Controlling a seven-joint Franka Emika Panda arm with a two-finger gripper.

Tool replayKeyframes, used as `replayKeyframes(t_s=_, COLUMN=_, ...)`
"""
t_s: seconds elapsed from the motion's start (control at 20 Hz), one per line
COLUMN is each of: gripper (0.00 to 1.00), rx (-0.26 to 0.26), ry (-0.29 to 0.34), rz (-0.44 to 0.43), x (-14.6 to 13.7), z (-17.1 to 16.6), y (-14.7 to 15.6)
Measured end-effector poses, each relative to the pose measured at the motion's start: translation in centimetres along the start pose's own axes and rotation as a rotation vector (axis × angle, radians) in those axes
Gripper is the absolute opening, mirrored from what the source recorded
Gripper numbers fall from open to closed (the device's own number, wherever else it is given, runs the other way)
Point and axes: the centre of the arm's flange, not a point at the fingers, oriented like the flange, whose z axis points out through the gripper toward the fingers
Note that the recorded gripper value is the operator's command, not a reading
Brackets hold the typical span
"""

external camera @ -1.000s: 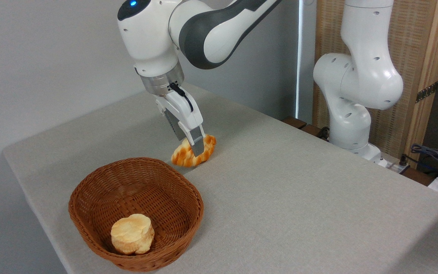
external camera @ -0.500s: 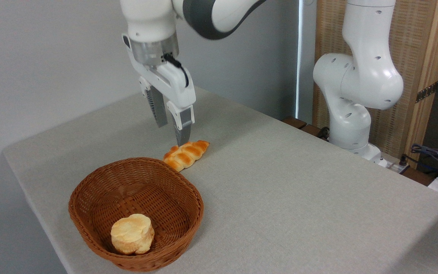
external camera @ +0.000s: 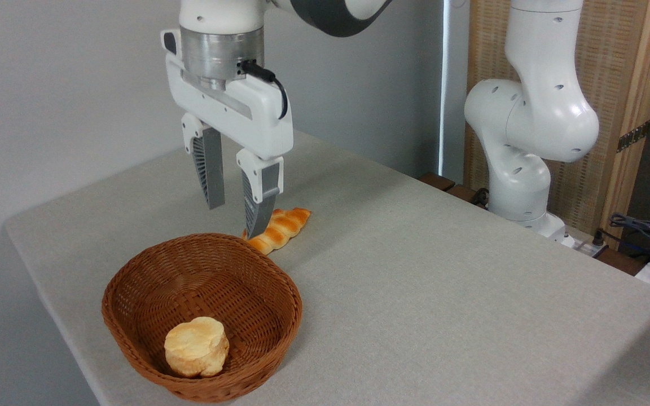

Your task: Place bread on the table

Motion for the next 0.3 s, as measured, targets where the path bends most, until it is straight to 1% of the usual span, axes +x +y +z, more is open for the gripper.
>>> replayKeyframes(t_s=0.15, gripper=1.0, rx=0.025, ry=-0.02, rz=0.01, x=0.14, z=0.26, y=-0.4)
replayKeyframes(t_s=0.3, gripper=1.0, rx=0.031, ry=-0.016, rz=0.005, x=0.02, z=-0.11, y=-0.71)
